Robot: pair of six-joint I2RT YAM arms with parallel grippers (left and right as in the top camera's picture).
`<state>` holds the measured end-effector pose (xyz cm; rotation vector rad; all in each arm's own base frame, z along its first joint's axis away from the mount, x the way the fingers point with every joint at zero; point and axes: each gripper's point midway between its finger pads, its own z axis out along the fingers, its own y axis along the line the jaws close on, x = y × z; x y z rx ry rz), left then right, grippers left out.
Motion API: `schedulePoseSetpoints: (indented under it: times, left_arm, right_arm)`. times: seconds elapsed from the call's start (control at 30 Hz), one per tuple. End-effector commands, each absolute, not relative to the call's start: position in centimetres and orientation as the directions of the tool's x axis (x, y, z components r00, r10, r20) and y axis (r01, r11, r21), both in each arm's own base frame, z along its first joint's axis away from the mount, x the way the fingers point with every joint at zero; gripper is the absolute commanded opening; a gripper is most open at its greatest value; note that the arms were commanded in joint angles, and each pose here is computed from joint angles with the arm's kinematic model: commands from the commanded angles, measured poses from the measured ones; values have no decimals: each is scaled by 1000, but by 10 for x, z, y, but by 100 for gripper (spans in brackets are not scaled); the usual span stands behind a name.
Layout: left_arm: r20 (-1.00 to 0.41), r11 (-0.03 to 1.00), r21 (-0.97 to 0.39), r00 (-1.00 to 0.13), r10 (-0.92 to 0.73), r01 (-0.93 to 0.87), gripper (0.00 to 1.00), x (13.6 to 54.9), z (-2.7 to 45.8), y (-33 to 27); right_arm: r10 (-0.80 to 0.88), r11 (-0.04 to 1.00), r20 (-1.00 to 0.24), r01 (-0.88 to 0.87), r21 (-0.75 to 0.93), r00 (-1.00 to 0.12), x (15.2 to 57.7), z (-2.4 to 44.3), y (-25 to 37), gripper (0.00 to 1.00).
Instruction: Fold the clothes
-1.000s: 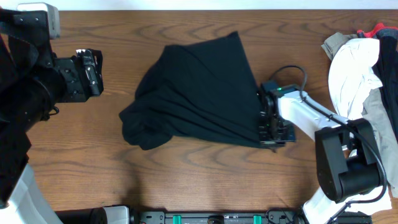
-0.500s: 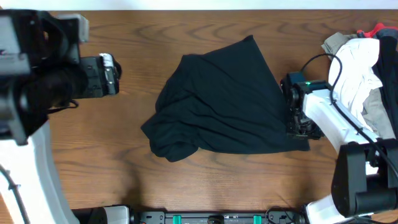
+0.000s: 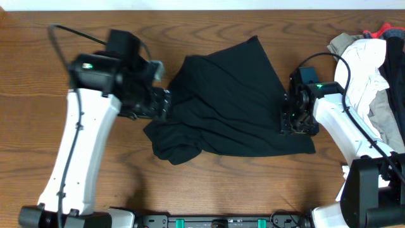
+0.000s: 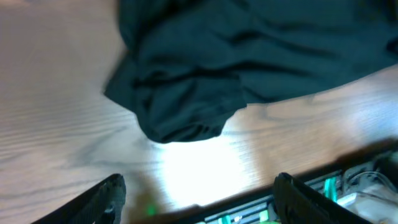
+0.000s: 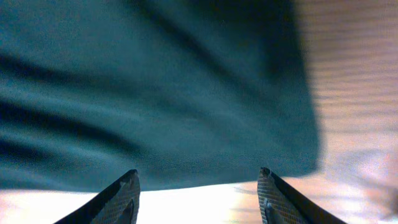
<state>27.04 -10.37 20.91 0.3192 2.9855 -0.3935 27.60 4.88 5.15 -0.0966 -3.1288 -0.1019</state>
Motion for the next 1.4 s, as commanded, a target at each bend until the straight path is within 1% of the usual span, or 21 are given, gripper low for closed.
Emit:
schedulePoseSetpoints:
  times: [0.0,0.1,0.27,0.33,0.43,0.53,0.6,0.63,0.7,0.73,0.77,0.8,0.87,0.97,1.07,1.17,1.27,1.37]
  left_arm:
    - [-58,948,-215,-972,227,234,78,255,171,-109]
    - [-41,937,-214,-960,276,278,79,248,135,-121]
    - [-54,914,-213,-938,343,346,79,239,94,-138]
    - [-72,907,-209,-931,359,366,79,239,84,-142]
    - [-102,914,-137,-923,370,382,79,246,70,-136]
    - [-101,918,-106,-922,373,382,77,249,62,-132]
    - [-99,920,-90,-923,373,381,67,252,56,-130]
    - [-97,920,-89,-923,372,381,59,254,53,-131]
    - [-97,921,-89,-923,372,380,36,258,48,-133]
    - [-95,921,-88,-923,372,380,27,259,45,-133]
    - [-91,922,-82,-924,372,379,15,259,44,-132]
    - [-89,924,-68,-925,370,376,6,260,44,-129]
    - [-77,937,-17,-935,347,350,6,261,50,-119]
    - [-69,945,59,-943,326,322,6,263,72,-105]
    - [-82,944,134,-946,313,301,6,266,100,-92]
    - [-107,951,199,-959,261,237,6,268,120,-77]
    - [-106,959,246,-980,170,140,6,264,127,-56]
    - [-76,965,252,-993,92,70,6,258,126,-41]
  right_arm:
    - [3,979,-11,1,201,-1000,279,63,70,60]
    - [37,979,-7,34,202,-999,280,63,67,61]
    - [90,966,-6,86,242,-996,284,65,65,62]
    - [99,959,-9,93,268,-995,286,66,66,62]
    - [102,957,-15,94,274,-995,288,66,66,62]
    - [100,957,-15,93,274,-995,288,66,67,62]
    - [100,957,-16,92,274,-995,288,66,67,62]
    - [100,957,-19,92,274,-995,289,66,67,62]
    - [100,957,-22,91,275,-995,290,66,67,62]
    - [101,957,-22,91,275,-995,290,66,67,61]
    - [100,957,-23,90,275,-995,290,66,67,61]
    - [100,957,-23,90,275,-995,290,66,67,61]
    - [100,957,-23,90,275,-995,290,66,67,61]
    - [94,958,-35,81,276,-995,292,66,67,59]
    - [72,959,-66,51,279,-995,298,66,70,53]
    - [65,959,-76,41,279,-995,301,65,73,49]
    - [62,961,-67,41,273,-996,299,61,73,42]
    - [70,967,-54,55,247,-996,294,52,68,37]
